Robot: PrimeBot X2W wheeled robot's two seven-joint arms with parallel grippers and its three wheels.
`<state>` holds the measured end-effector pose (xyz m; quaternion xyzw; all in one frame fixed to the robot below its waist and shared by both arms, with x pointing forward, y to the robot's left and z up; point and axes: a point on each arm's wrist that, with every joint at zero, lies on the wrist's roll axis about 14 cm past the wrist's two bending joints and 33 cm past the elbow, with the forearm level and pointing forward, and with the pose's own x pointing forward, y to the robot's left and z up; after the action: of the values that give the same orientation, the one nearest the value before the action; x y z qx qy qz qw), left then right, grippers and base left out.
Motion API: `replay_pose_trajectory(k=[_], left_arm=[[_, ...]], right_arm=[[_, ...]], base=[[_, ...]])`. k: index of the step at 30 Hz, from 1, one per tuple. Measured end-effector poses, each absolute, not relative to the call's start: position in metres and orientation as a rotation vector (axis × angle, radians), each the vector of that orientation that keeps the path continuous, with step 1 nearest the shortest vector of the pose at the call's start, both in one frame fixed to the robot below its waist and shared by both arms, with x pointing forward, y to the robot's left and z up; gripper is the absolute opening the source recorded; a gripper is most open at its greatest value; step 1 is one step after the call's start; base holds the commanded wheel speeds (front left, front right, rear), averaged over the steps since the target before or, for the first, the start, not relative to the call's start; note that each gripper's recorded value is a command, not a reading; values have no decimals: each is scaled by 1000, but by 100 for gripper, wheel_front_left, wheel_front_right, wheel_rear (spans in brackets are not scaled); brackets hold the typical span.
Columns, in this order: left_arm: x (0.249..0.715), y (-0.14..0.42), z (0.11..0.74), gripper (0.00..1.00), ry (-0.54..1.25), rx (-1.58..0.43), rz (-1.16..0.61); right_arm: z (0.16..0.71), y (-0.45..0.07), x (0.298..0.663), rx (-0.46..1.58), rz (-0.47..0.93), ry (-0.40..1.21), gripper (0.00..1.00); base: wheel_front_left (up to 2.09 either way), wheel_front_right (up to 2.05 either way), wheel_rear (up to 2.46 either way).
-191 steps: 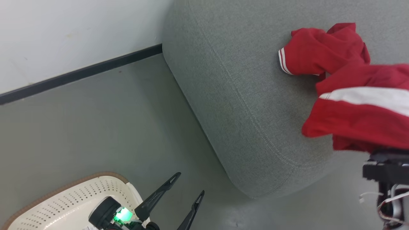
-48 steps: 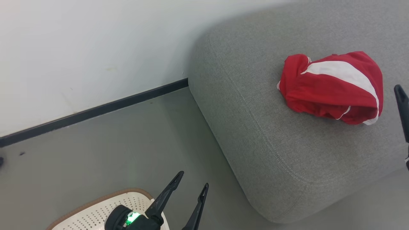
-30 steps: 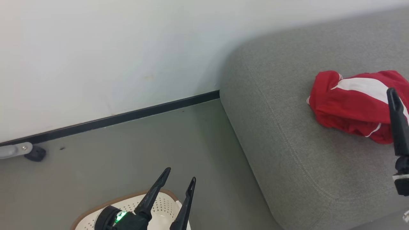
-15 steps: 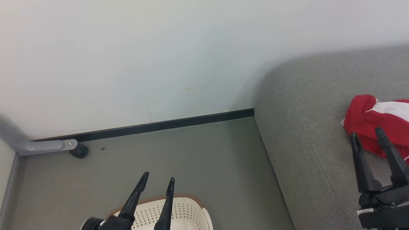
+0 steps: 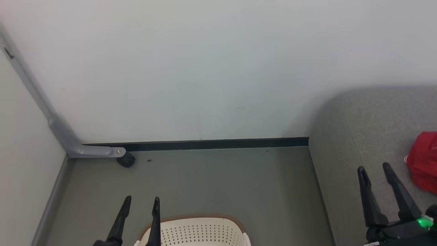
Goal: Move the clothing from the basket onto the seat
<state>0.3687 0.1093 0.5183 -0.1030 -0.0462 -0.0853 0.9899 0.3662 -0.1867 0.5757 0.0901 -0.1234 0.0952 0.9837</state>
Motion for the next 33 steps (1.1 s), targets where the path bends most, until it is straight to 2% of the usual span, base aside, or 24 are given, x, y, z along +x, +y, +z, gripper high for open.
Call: replay_pose_trajectory(k=[11, 33], left_arm=[[346, 142, 509, 100, -72, -198, -61], [335, 157, 489, 100, -16, -177, -3]], right_arm=[[541, -143, 367, 206, 272, -146, 100], [504, -119, 363, 171, 276, -40, 100]], base=[[0, 0, 0], [0, 0, 0]])
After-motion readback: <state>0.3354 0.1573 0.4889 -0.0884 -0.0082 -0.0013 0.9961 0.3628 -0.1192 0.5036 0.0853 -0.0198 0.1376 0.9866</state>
